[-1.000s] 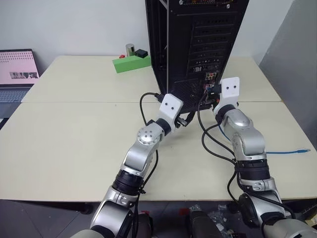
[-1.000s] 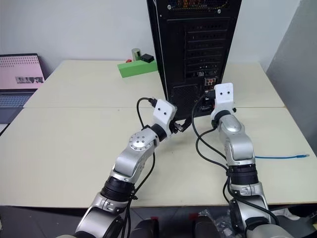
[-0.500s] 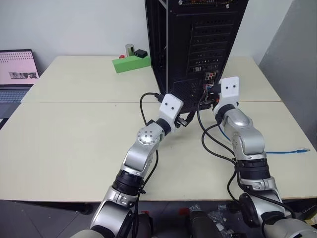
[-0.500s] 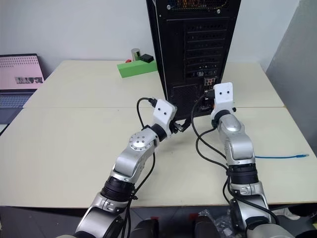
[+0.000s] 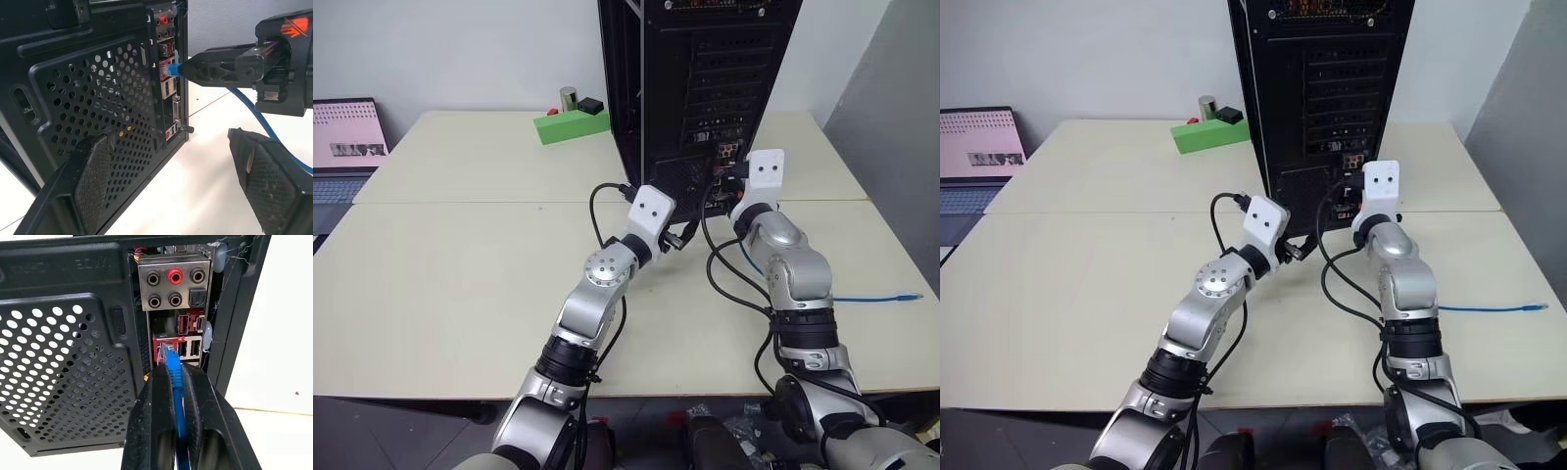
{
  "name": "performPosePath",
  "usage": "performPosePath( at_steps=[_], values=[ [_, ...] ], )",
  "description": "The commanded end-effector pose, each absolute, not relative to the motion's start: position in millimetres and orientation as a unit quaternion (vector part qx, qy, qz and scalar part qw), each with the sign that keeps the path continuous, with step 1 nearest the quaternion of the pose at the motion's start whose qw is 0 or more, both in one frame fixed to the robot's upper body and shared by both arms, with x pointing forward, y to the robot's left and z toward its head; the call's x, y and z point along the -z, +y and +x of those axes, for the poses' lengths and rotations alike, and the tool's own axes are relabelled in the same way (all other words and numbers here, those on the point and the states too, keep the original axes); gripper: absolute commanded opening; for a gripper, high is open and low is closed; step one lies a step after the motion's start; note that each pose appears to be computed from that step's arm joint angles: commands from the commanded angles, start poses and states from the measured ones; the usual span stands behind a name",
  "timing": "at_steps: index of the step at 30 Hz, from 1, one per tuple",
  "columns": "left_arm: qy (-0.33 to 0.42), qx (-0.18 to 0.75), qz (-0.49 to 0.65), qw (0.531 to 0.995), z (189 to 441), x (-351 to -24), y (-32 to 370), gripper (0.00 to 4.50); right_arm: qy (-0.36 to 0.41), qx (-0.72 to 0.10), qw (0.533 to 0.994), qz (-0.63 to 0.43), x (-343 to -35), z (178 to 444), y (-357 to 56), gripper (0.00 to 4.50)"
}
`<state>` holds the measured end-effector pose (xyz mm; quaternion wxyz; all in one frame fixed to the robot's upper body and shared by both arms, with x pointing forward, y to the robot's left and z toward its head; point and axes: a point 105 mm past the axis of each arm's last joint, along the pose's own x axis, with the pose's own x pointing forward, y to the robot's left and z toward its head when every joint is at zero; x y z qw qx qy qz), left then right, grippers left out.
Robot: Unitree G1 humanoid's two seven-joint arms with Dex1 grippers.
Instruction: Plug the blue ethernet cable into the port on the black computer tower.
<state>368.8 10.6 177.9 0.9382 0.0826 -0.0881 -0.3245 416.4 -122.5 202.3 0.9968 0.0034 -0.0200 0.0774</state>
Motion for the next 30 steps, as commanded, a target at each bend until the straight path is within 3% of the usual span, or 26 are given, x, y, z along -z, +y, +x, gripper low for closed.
performPosePath(
  at_steps=[1,27,30],
  values=[
    [-0.123,0.320,0.076,0.936,365.2,-195.0,10.8,3.90,-0.048,-0.073,0.996,0.028,-222.6,415.4,-117.3,0.00],
    [-0.134,0.329,0.065,0.932,363.3,-202.9,9.1,3.90,-0.058,-0.100,0.993,0.008,-226.9,424.1,-106.4,0.00],
    [-0.137,0.329,0.065,0.932,364.8,-205.8,11.1,3.91,-0.044,-0.111,0.993,-0.012,-218.3,421.1,-118.0,0.71]
  ],
)
